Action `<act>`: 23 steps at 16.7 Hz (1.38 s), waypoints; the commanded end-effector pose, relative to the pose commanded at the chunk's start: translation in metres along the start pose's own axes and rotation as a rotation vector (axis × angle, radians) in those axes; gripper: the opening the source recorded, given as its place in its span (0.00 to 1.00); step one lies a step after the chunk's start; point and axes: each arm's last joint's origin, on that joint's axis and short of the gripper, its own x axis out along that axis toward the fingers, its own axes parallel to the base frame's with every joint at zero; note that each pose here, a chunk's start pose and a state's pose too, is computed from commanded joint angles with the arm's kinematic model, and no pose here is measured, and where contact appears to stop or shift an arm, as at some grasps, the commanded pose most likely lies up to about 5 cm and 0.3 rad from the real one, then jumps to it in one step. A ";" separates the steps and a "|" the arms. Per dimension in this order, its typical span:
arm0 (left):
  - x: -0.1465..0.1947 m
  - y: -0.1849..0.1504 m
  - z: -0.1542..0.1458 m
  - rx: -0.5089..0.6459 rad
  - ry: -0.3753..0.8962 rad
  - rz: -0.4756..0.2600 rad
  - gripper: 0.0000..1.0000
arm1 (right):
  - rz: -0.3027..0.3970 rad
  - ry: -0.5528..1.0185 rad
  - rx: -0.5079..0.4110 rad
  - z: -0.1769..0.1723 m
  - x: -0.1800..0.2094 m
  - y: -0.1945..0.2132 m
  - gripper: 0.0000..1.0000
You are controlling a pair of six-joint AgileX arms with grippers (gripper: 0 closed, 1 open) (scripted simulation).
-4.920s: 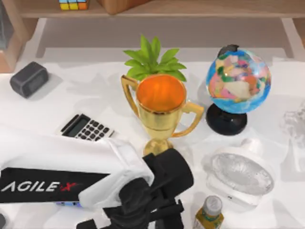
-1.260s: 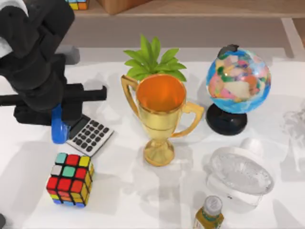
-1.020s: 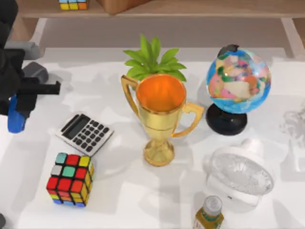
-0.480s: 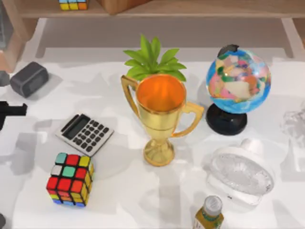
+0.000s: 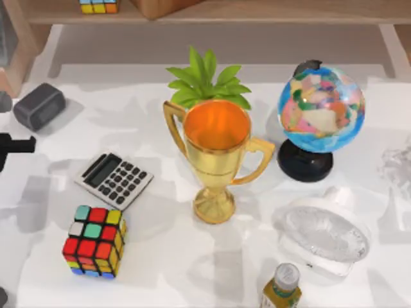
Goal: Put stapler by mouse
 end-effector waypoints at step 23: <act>0.036 0.001 -0.001 -0.006 0.036 -0.006 0.00 | 0.000 0.000 0.000 0.000 0.000 0.000 1.00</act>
